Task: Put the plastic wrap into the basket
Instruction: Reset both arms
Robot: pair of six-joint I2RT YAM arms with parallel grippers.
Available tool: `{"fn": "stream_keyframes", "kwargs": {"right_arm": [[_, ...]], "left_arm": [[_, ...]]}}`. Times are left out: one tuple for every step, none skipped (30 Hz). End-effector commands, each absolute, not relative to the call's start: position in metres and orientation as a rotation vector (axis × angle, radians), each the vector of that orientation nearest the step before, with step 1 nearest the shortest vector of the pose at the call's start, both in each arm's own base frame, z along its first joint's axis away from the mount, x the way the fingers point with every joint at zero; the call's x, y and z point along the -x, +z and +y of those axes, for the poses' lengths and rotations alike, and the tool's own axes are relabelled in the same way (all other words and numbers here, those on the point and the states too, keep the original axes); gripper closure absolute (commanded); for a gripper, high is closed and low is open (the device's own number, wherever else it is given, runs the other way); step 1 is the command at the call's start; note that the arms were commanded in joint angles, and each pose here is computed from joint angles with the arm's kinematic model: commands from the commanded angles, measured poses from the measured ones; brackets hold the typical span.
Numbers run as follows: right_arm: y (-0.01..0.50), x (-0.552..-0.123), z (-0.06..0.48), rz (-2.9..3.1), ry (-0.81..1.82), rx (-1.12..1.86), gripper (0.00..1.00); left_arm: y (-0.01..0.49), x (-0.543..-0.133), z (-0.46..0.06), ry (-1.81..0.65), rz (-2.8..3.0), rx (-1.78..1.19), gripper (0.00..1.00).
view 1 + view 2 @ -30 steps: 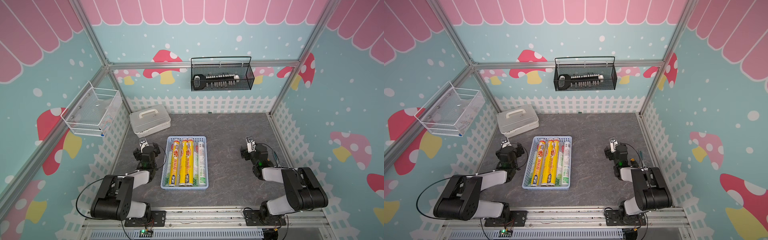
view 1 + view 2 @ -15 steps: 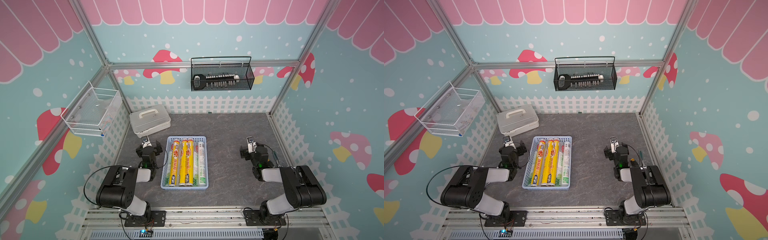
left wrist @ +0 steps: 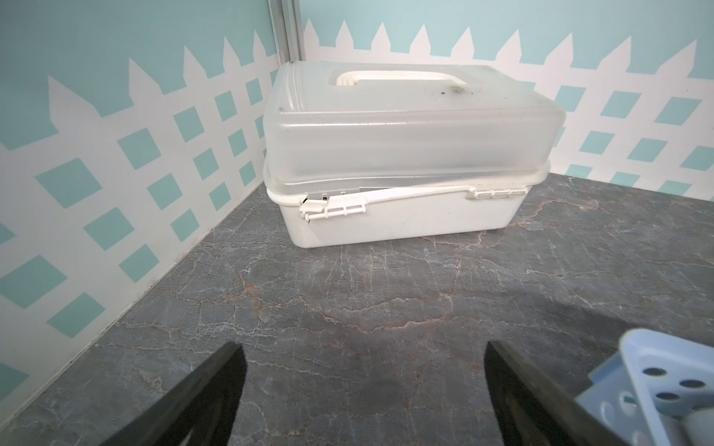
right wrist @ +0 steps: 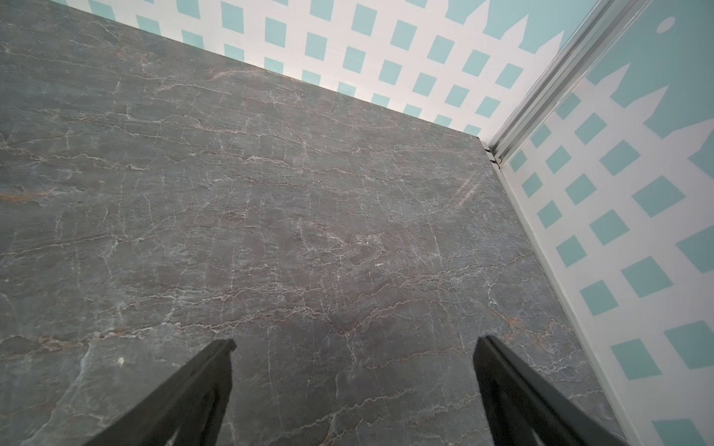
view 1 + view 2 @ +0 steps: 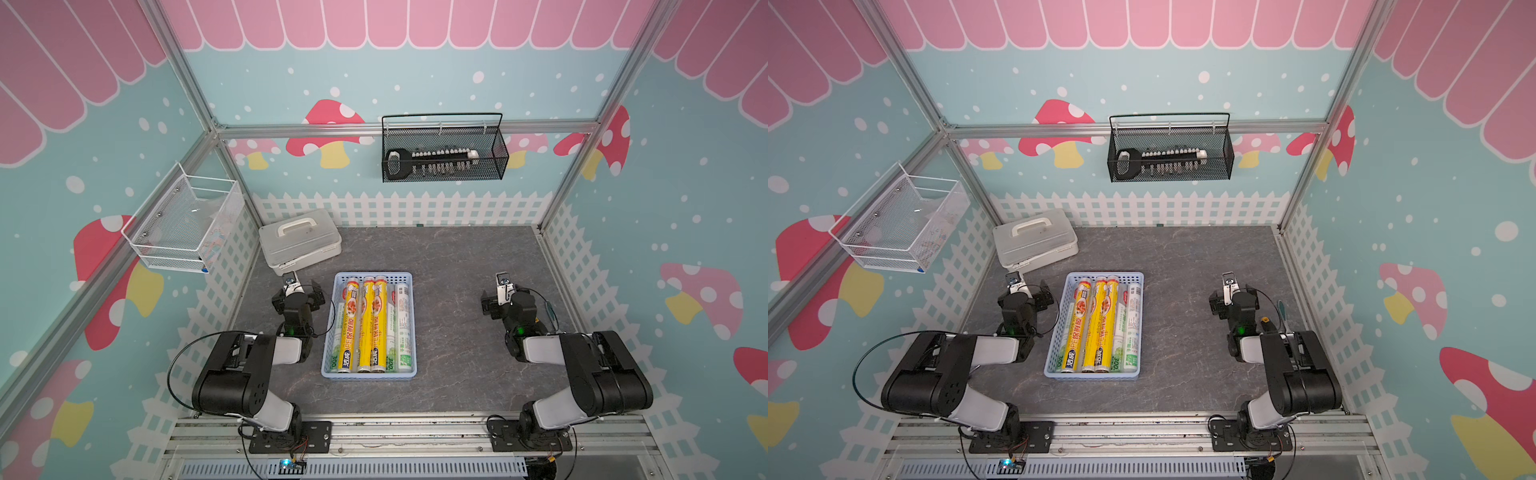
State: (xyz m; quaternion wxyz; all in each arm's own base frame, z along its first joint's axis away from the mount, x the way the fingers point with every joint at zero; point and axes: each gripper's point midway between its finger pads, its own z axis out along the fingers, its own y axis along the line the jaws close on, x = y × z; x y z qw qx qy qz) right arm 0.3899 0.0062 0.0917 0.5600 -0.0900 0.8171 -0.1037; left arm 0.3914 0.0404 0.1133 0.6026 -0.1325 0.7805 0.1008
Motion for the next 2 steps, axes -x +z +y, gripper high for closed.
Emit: {"fn": "stream_keyframes", "kwargs": {"right_arm": [[0.0968,-0.394,0.0027,1.913,-0.252,0.186,0.01],[0.0969,-0.3937,0.0019,1.913,-0.252,0.182,0.0]], "left_arm": [[0.1184,-0.3945,0.0383,0.227,1.794,0.288,0.01],[0.1188,-0.3939,0.0379,0.224,1.792,0.286,0.01]]}}
